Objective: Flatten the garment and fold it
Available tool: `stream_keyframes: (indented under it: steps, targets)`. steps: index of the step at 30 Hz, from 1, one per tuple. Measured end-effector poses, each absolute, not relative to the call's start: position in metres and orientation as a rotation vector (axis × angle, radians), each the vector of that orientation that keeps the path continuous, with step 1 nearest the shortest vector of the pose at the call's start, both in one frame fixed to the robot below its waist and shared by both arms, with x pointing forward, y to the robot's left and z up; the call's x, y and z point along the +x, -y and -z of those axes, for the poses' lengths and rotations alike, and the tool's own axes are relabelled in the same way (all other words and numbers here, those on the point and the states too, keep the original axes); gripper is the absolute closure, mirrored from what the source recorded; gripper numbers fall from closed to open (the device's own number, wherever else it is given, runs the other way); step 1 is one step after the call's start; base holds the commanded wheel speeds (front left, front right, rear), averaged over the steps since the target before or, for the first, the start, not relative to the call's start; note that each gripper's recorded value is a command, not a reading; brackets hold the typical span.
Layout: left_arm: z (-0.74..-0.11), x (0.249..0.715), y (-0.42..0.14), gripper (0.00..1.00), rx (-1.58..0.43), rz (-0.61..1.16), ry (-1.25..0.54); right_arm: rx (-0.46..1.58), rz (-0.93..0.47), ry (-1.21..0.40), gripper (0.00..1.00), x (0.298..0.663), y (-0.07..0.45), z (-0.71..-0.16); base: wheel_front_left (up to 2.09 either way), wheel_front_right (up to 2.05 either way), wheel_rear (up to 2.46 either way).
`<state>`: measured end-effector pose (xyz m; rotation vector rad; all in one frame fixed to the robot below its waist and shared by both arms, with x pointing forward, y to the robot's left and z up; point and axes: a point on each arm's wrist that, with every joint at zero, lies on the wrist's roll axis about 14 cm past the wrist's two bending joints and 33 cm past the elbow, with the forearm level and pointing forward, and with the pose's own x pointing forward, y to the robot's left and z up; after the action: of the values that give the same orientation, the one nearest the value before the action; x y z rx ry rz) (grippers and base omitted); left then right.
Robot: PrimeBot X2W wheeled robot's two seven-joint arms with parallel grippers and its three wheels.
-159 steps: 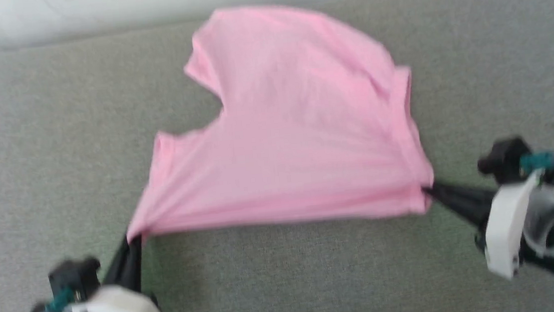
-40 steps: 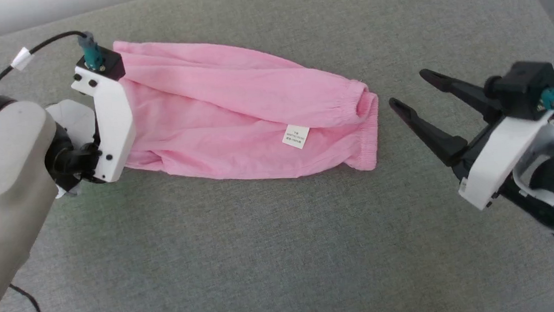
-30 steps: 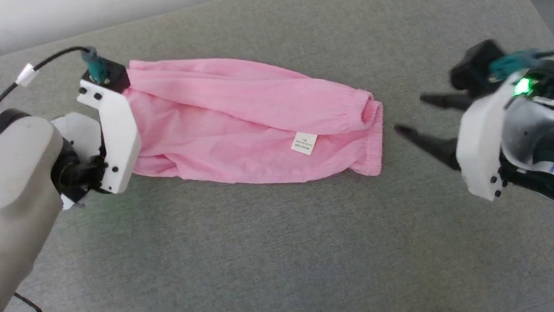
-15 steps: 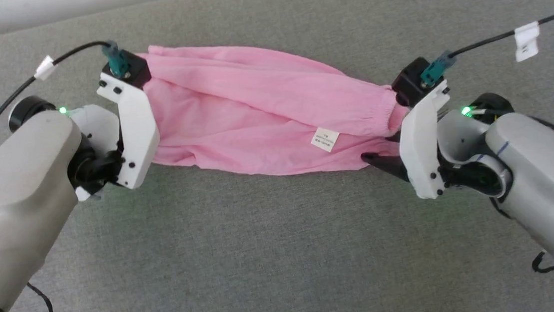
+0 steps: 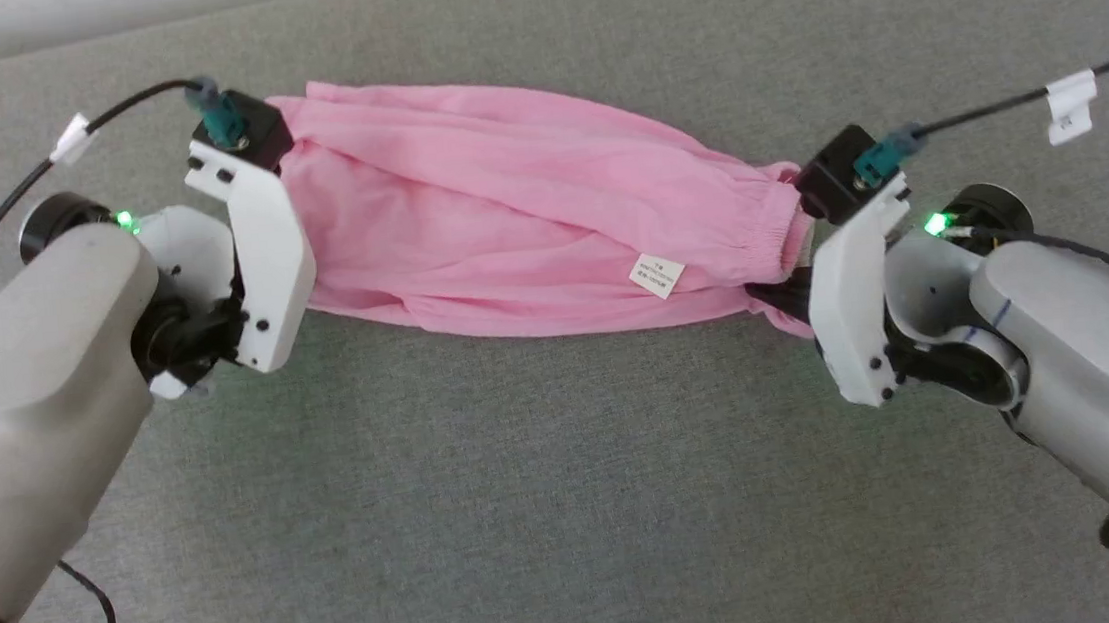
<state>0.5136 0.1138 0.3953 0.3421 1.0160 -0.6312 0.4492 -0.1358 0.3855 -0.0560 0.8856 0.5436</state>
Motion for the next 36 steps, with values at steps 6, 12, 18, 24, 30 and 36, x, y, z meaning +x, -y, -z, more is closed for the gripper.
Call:
stream_keyframes:
  steps: [6,12,18,24,30,36]
  targets:
    - [-0.410,0.500,-0.117,1.00,0.335,0.648,-0.938,-0.109,-0.577,-0.736,1.00,0.447,0.142,-0.420,0.00,0.00,0.00]
    - [-0.422,0.464,-0.128,1.00,0.366,0.689,-0.891,-0.147,-0.626,-0.662,1.00,0.424,0.144,-0.446,0.00,0.00,0.00]
    - [-0.419,0.410,-0.130,1.00,0.312,0.718,-0.877,-0.164,-0.677,-0.708,1.00,0.379,0.145,-0.435,0.00,0.00,0.00]
    - [-0.409,0.361,-0.139,1.00,0.231,0.670,-0.878,-0.154,-0.713,-0.747,1.00,0.348,0.144,-0.426,0.00,0.00,0.00]
    - [-0.399,0.326,-0.136,1.00,0.141,0.638,-0.899,-0.160,-0.716,-0.820,1.00,0.329,0.150,-0.410,0.00,0.00,0.00]
    - [-0.384,0.317,-0.136,1.00,0.104,0.609,-0.929,-0.127,-0.709,-0.871,0.60,0.323,0.145,-0.393,0.00,0.00,0.00]
